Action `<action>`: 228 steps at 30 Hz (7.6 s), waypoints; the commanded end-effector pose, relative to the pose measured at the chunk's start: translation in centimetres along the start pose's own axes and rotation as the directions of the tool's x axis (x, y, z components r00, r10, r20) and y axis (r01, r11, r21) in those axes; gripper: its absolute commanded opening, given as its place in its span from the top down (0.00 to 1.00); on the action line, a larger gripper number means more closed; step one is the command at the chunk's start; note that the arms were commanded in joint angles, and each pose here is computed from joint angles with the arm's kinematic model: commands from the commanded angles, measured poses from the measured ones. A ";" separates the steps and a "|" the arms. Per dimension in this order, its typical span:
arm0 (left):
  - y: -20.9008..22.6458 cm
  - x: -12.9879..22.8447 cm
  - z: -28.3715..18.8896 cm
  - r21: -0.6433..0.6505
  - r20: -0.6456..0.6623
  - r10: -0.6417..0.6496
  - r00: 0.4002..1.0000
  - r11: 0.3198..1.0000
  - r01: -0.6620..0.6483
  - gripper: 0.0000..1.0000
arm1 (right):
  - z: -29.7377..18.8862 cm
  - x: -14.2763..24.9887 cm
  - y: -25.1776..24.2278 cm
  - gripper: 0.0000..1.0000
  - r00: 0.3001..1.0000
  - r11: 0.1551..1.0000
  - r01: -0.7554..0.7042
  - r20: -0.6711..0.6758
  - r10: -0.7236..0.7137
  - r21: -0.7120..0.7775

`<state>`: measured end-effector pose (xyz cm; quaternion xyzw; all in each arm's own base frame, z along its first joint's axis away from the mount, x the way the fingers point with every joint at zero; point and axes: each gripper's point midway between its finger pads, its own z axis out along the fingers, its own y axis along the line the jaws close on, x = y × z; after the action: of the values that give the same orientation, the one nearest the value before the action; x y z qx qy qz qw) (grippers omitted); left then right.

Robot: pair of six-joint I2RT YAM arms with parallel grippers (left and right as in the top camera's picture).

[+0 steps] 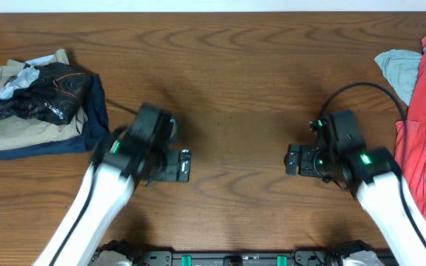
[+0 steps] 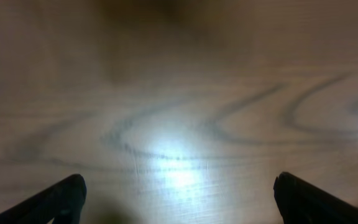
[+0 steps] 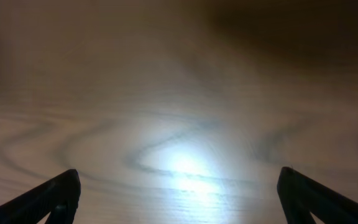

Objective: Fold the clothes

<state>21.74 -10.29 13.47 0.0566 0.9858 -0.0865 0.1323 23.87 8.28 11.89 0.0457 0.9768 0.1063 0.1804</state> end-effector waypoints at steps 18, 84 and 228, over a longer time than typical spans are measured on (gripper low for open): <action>2.0 0.9 -9.3 -0.009 0.619 0.055 0.783 0.998 -0.063 0.02 | -5.5 3.0 -2.8 0.01 0.923 1.000 0.024 0.385 -0.022 -0.001; 2.0 0.9 -9.3 -0.009 0.619 0.055 0.783 0.998 -0.063 0.02 | -6.6 -3.7 -5.2 0.01 0.313 0.955 0.220 0.912 -0.264 0.201; 9.1 -1.8 -1.3 -0.126 0.908 0.097 0.408 0.991 0.044 0.02 | -4.6 -2.9 -5.9 0.01 0.403 0.964 0.200 0.882 -0.243 0.174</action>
<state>24.52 -1.17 15.21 -0.0025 0.7421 -0.0383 0.6692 24.60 1.58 15.81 -0.0365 0.7306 0.0246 0.6814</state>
